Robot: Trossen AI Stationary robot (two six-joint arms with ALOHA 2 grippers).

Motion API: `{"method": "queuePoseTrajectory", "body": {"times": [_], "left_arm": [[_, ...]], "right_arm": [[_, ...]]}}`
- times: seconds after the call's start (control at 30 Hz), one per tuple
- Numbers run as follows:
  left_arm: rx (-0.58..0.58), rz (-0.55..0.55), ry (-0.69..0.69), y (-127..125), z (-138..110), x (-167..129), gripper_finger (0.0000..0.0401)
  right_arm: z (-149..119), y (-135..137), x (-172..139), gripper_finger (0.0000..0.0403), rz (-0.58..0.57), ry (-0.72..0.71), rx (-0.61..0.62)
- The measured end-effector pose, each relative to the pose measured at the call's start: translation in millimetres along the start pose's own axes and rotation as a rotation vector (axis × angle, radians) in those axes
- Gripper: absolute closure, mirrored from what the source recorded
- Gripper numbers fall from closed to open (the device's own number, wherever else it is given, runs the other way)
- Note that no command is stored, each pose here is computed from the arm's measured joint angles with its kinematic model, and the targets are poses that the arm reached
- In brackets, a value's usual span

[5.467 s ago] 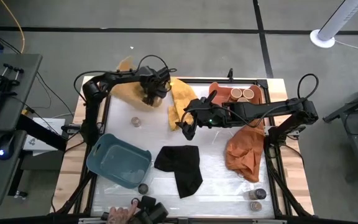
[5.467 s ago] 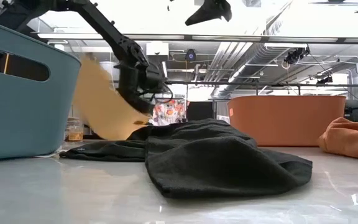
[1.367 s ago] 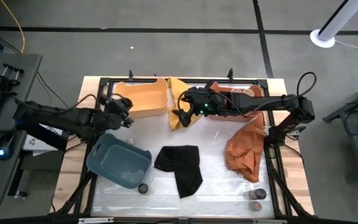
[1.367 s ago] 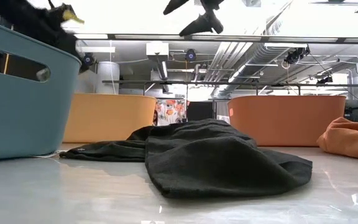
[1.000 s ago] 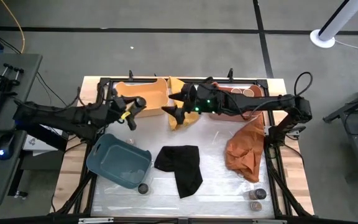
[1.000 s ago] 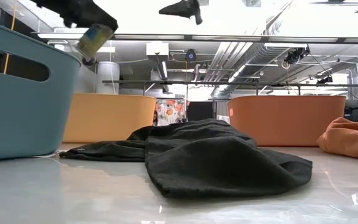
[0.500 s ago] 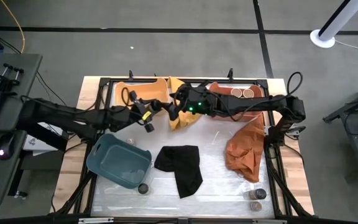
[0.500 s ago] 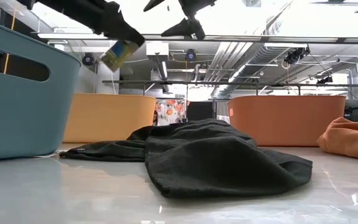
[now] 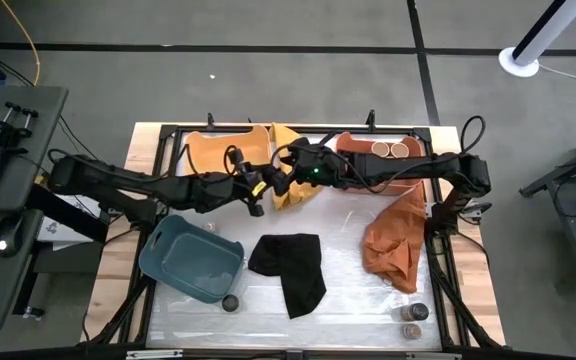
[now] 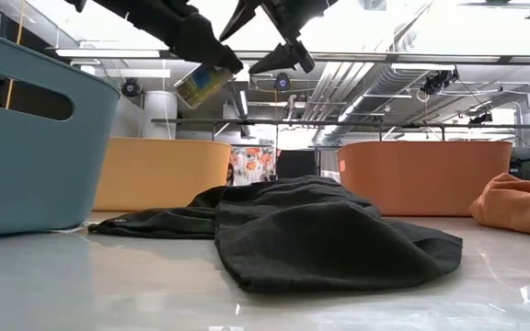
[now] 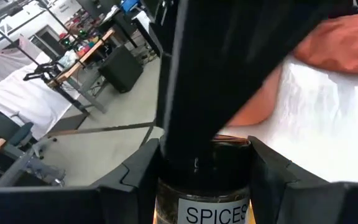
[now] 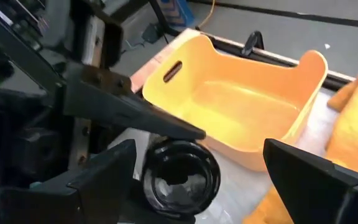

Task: Sort spices by type
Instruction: Put the top black spice bottle in the yellow bin

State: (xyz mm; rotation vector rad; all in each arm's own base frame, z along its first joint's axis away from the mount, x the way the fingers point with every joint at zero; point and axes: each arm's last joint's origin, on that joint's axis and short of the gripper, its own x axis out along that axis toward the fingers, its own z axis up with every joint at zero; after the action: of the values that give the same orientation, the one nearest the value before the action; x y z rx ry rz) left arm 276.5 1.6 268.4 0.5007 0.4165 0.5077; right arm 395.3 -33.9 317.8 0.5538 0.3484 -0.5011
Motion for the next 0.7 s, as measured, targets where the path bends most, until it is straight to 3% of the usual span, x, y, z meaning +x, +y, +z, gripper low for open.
{"method": "queuePoseTrajectory", "body": {"times": [0.2, 0.7], "left_arm": [[0.018, -0.002, -0.001, -3, 4, 6, 0.0249], [-0.001, -0.033, -0.043, -6, 6, 11, 0.0249]], "right_arm": [[-5, -3, 0, 0.0055, -0.033, 0.047, 0.024], [-15, -2, 15, 0.0070, 0.021, 0.108, 0.086]]}}
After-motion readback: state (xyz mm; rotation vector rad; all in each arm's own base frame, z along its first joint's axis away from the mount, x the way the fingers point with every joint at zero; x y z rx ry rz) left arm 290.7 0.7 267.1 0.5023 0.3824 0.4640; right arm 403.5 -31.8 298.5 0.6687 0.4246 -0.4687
